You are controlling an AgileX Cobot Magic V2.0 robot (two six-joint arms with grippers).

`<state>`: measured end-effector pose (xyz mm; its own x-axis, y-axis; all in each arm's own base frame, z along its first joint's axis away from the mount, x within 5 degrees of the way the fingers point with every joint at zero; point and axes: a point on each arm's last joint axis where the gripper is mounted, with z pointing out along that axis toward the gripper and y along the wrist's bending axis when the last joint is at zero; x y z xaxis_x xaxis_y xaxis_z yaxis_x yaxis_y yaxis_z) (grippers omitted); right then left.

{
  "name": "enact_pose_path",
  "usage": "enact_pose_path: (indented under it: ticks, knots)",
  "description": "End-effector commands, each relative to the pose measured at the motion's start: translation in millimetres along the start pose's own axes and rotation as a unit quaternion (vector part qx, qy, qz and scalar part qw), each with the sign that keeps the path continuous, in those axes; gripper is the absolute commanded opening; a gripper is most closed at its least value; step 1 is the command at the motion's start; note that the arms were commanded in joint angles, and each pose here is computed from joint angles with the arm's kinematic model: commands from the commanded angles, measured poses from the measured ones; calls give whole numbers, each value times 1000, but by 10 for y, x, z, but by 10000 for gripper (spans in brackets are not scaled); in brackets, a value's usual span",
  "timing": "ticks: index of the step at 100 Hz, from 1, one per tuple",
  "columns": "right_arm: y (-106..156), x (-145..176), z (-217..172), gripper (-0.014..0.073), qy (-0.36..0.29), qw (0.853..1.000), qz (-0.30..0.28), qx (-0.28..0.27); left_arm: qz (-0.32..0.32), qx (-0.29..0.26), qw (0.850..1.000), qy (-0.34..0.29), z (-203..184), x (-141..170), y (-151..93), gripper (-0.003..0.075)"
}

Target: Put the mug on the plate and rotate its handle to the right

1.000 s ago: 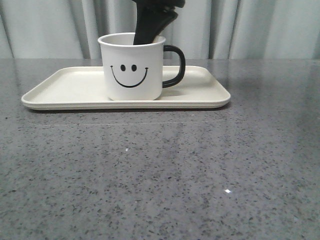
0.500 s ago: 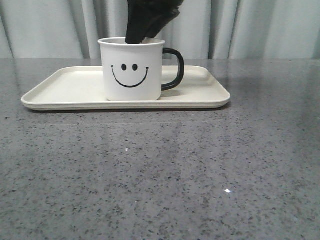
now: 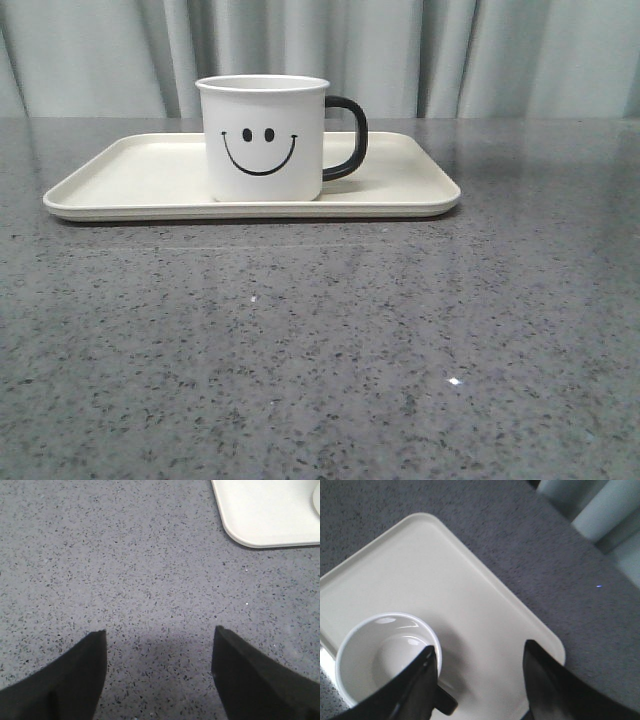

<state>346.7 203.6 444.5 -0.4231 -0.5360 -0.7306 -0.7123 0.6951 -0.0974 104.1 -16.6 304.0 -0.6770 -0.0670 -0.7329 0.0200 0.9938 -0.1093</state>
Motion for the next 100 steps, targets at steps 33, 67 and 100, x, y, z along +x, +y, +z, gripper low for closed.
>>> enact_pose_path:
  ticks: [33, 67, 100]
  knots:
    - [245, 110, -1666, 404, -150, 986, -10, 72, -5, 10, 999, -43, -60, -121, -21, 439]
    - [301, 828, -2073, 404, -218, 958, -8, 185, -5, 9, 999, -42, -60, -119, -21, 439]
    - [471, 1690, -2383, 404, -150, 957, 23, 246, -5, 9, 999, -42, -60, -119, -21, 439]
